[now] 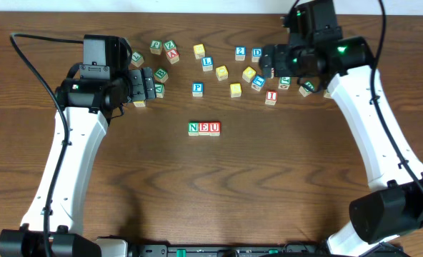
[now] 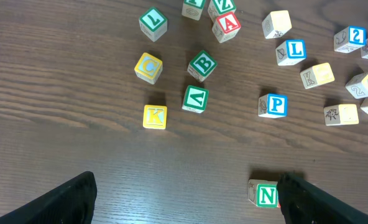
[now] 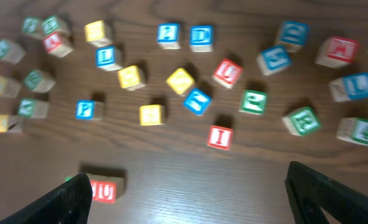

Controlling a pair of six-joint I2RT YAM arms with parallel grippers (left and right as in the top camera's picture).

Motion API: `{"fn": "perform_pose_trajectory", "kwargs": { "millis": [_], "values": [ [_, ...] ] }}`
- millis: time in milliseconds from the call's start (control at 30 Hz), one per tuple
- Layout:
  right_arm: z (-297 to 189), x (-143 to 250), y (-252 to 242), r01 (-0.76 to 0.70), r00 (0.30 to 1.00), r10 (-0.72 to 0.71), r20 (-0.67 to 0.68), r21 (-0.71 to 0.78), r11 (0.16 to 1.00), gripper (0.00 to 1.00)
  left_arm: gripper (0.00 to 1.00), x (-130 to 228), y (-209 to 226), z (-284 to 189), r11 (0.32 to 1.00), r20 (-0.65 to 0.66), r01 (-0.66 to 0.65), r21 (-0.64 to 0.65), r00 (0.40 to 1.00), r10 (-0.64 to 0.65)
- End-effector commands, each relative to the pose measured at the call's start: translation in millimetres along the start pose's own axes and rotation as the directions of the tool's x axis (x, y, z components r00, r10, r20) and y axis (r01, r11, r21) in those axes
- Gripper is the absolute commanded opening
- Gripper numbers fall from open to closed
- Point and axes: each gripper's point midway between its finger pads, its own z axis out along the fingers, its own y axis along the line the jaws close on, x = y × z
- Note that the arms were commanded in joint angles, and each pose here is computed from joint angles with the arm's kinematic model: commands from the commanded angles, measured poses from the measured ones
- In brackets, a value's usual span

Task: Spell out NEURIPS
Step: 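Move the right gripper over the right side of the block cluster, then lower the right gripper onto the green R block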

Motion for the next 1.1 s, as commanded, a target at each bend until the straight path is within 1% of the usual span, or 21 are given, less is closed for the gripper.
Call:
{"fn": "perform_pose_trajectory", "kwargs": {
  "millis": [0,300,467,567,667,700,767,933,1000,1067],
  "values": [
    [-4,-2,-23,-0.052,0.999,0.051,0.008,0.062,0.997,0.95,0.91,-8,1,-4,1.000,0.021,0.008,-0.004,1.000,-0.008],
    [-9,4,-63,-0.109,0.994,0.112,-0.014,0.149,0.983,0.96,0.91,-8,1,-4,1.000,0.022,0.008,-0.003,1.000,-0.008],
    [-9,9,-78,-0.090,0.995,0.099,-0.026,0.231,0.969,0.96,0.91,-8,1,-4,1.000,0.022,0.009,-0.003,1.000,-0.009],
    [-4,11,-84,-0.059,0.996,0.074,-0.047,0.257,0.964,0.96,0.91,-8,1,-4,1.000,0.022,0.022,-0.003,1.000,-0.022],
    [8,15,-94,-0.066,0.993,0.090,-0.075,0.281,0.957,0.96,0.91,-8,1,-4,0.999,0.022,0.050,-0.002,0.999,-0.050],
    [13,17,-97,-0.083,0.991,0.110,-0.081,0.287,0.954,0.96,0.91,-8,1,-4,0.998,0.022,0.055,-0.002,0.998,-0.055],
    [25,21,-106,-0.165,0.976,0.200,-0.082,0.312,0.936,0.94,0.91,-8,1,-4,0.998,0.022,0.059,-0.002,0.998,-0.059],
    [58,33,-129,-0.343,0.914,0.397,-0.080,0.368,0.864,0.89,0.91,-8,1,-4,0.998,0.022,0.061,-0.002,0.998,-0.061],
    [71,36,-138,-0.395,0.889,0.452,-0.069,0.383,0.835,0.86,0.91,-8,1,-4,0.998,0.022,0.061,-0.002,0.998,-0.061],
    [83,38,-145,-0.440,0.865,0.499,-0.056,0.393,0.807,0.85,0.91,-8,1,-4,0.998,0.022,0.061,-0.002,0.998,-0.061]
  ]
}}
